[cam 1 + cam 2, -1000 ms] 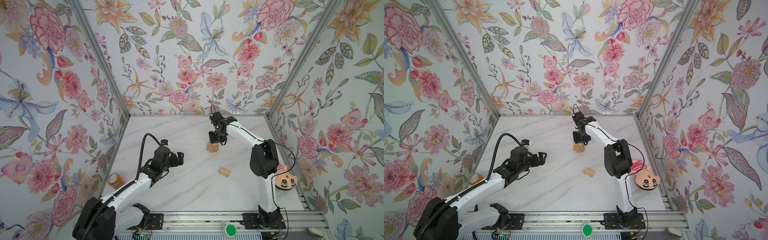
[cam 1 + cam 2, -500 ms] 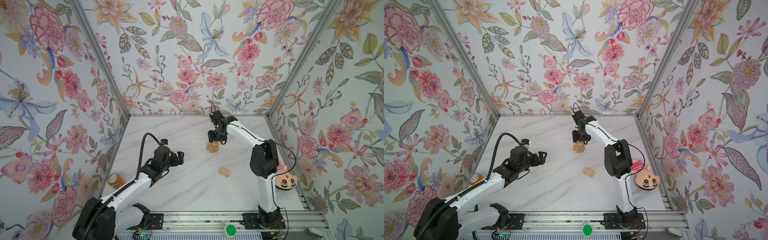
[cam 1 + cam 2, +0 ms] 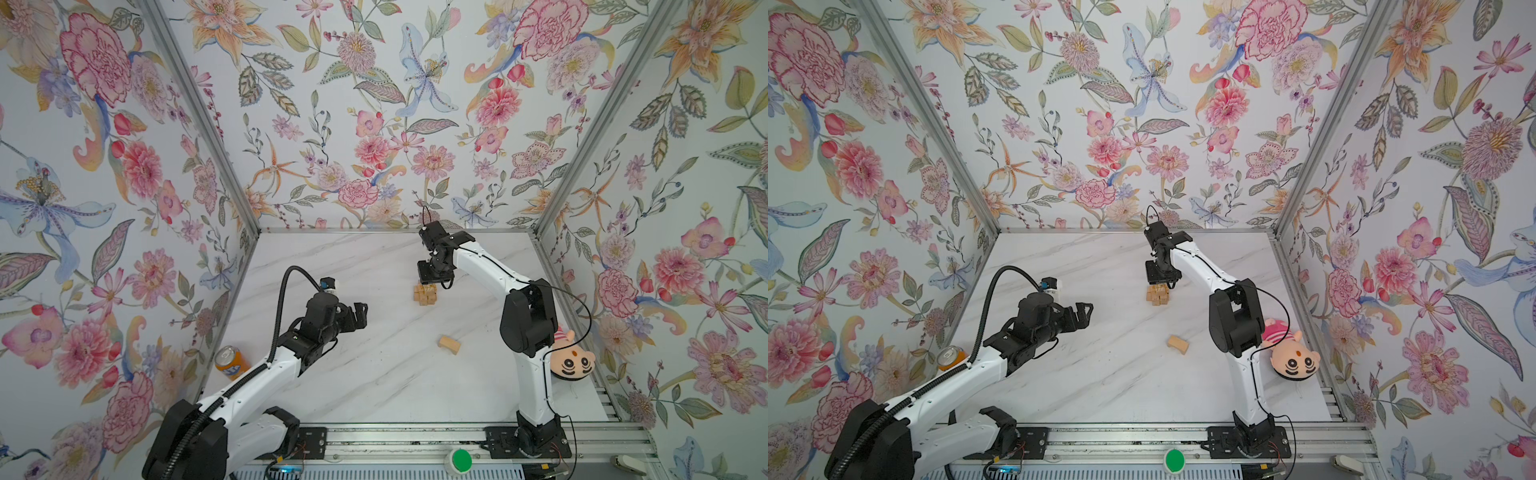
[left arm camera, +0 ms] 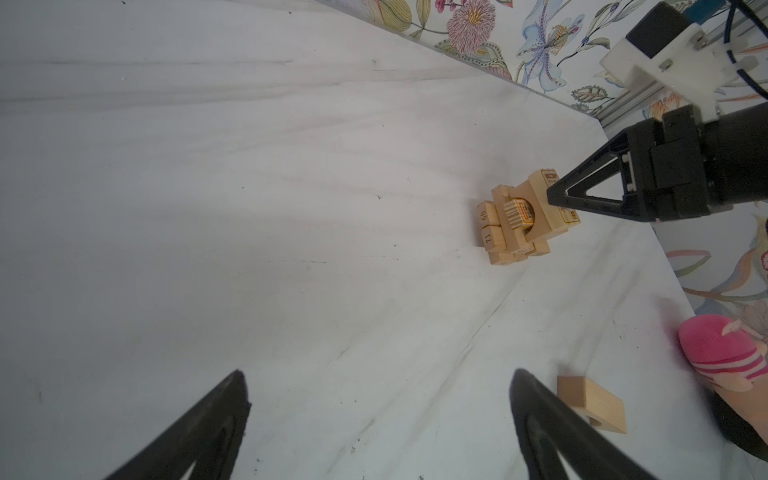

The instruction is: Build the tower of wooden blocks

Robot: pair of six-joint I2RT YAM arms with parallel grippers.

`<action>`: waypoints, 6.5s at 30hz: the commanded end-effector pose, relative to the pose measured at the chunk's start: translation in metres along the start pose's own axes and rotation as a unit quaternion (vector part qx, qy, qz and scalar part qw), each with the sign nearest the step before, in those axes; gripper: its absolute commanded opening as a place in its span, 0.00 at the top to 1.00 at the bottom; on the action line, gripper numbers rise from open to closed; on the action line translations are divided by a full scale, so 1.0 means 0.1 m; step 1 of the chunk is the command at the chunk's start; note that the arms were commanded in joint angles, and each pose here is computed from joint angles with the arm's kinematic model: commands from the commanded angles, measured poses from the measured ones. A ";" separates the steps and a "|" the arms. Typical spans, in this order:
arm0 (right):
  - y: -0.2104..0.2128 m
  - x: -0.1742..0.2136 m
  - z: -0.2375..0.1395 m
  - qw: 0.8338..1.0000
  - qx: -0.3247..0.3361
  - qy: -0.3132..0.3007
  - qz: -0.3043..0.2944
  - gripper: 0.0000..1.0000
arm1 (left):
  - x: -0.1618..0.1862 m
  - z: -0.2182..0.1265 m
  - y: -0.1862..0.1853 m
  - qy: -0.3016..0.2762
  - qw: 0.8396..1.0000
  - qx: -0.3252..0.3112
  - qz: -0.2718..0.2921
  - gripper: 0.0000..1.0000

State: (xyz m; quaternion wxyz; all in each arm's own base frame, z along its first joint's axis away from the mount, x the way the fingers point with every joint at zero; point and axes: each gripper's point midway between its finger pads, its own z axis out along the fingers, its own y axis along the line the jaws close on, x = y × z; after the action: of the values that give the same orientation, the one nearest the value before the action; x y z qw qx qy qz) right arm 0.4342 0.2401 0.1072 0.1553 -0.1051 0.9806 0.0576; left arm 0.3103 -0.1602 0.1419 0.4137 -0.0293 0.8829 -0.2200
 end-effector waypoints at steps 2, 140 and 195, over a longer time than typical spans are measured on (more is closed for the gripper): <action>-0.02 -0.02 -0.13 1.000 0.005 -0.005 0.003 0.54 | -0.08 -0.05 -0.05 -0.012 1.000 0.001 0.012 0.01; -0.25 1.98 0.16 0.967 0.075 0.064 0.237 0.42 | 1.21 -0.65 -1.26 0.016 0.930 0.250 0.271 0.01; -0.37 0.00 -1.04 0.993 -0.015 -0.100 0.062 0.52 | 0.07 -0.20 -1.68 -0.012 0.947 0.171 0.272 0.01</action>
State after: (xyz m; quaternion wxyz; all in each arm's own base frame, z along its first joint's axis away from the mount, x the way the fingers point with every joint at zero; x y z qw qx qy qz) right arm 0.4089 0.1890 0.2025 0.2525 -0.0301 0.9629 0.0903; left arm 0.2629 -0.3027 0.2073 0.4632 0.2733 0.8078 -0.2411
